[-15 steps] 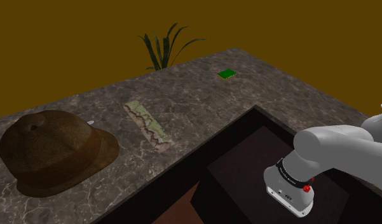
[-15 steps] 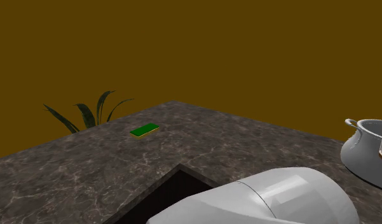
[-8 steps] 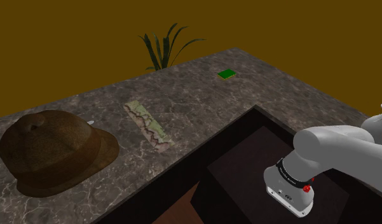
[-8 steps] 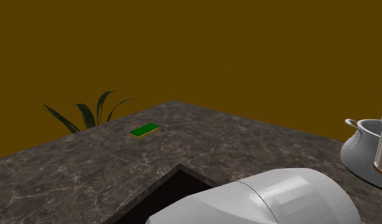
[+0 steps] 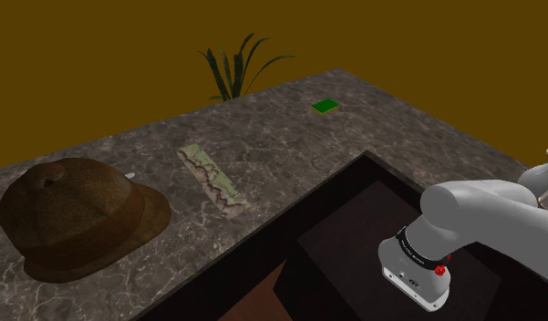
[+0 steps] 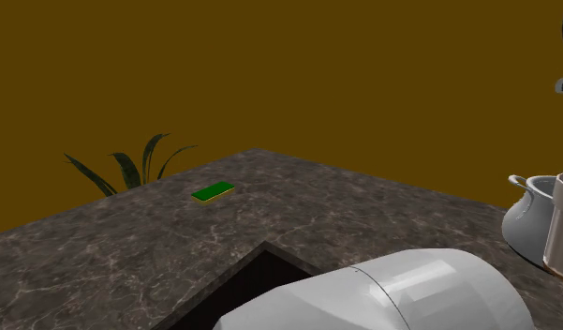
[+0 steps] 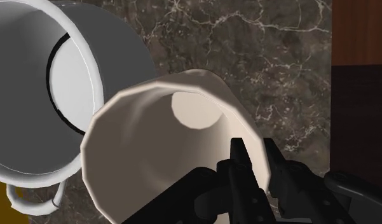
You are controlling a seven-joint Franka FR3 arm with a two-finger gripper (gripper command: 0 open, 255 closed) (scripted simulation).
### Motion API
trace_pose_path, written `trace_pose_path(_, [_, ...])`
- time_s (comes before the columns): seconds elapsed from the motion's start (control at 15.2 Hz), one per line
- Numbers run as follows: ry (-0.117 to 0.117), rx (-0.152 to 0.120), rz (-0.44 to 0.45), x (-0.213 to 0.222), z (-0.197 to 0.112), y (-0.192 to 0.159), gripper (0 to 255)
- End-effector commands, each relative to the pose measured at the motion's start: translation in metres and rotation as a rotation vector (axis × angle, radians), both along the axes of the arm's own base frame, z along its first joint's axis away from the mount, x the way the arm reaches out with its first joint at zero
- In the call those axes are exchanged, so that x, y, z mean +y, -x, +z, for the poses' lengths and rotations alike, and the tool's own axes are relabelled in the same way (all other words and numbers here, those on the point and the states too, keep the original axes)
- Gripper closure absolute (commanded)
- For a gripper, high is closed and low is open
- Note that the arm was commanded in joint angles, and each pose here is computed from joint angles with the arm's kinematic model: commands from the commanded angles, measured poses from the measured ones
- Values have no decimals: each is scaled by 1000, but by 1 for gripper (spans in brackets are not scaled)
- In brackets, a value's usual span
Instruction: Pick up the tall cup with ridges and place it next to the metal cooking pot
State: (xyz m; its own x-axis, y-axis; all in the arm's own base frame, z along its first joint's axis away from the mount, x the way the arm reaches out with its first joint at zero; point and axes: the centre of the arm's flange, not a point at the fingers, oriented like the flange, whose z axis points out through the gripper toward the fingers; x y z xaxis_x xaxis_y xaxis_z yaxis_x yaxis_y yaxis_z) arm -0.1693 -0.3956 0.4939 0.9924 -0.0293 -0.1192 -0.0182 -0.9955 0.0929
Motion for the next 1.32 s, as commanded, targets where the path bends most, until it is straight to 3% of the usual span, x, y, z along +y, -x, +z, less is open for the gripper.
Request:
trace_pose_path(0.0, [1, 0, 0, 0, -12, -1, 255])
trace_pose_path(0.73, [1, 0, 0, 0, -72, -1, 255])
trace_pose_path(1.25, [1, 0, 0, 0, -72, -1, 255])
